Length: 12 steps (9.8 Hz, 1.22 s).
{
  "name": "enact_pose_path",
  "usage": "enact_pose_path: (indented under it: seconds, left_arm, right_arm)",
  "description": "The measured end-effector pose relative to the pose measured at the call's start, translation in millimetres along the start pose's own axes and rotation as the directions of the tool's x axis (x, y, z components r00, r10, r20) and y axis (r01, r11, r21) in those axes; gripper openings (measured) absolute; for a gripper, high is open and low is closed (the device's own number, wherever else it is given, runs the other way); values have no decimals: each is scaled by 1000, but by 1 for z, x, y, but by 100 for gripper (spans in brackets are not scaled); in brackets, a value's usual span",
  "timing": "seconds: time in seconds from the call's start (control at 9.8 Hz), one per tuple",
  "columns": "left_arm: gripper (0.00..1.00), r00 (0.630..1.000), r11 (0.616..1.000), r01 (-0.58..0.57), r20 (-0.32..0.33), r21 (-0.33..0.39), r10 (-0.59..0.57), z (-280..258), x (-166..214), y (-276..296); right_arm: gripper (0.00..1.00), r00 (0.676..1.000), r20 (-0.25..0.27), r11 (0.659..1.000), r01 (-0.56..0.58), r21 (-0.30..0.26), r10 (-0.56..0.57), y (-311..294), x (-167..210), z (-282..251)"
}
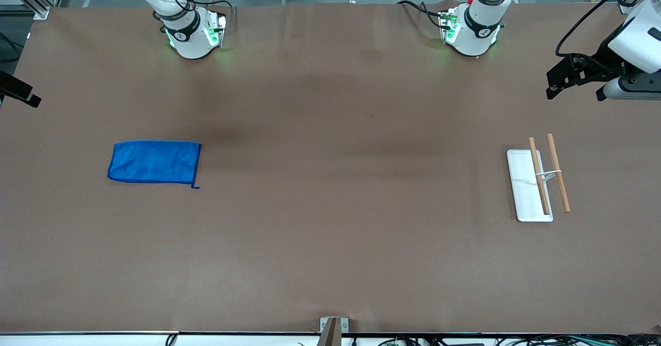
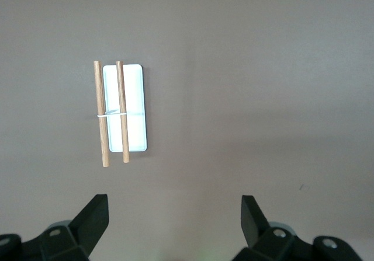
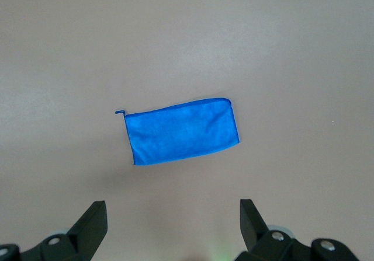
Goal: Right arm passes towel to left arm to hang
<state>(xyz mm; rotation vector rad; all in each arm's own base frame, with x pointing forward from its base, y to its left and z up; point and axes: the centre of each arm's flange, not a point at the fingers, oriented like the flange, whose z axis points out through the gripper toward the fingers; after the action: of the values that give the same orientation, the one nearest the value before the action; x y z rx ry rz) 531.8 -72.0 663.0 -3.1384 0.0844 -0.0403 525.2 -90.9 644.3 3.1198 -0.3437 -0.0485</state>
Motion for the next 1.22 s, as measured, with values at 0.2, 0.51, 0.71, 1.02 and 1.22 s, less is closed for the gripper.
enact_pose_path:
  seconds: [0.2,0.51,0.71,1.02,1.22]
  left_arm:
    - [100,1000,1000,0,0,0,0,0,0,0]
    - [100,1000,1000,1,0,0,-1,0,0,0]
    - [100,1000,1000,0,0,0,0,0,0,0]
    - [100,1000,1000,-5,0,0,5,0,0,3]
    - [100,1000,1000,-6,1,0,6,0,0,3]
  right_arm:
    - [100,1000,-1,1000,0,0,0,0,0,0]
    - [100,1000,-1,1000,-2,0,2,1,0,0]
    - [100,1000,-1,1000,-7,0,7,4,0,0]
    - [100,1000,-1,1000,-14,1,14,7,1,0]
    - [100,1000,-1,1000,-14,1,14,8,1,0]
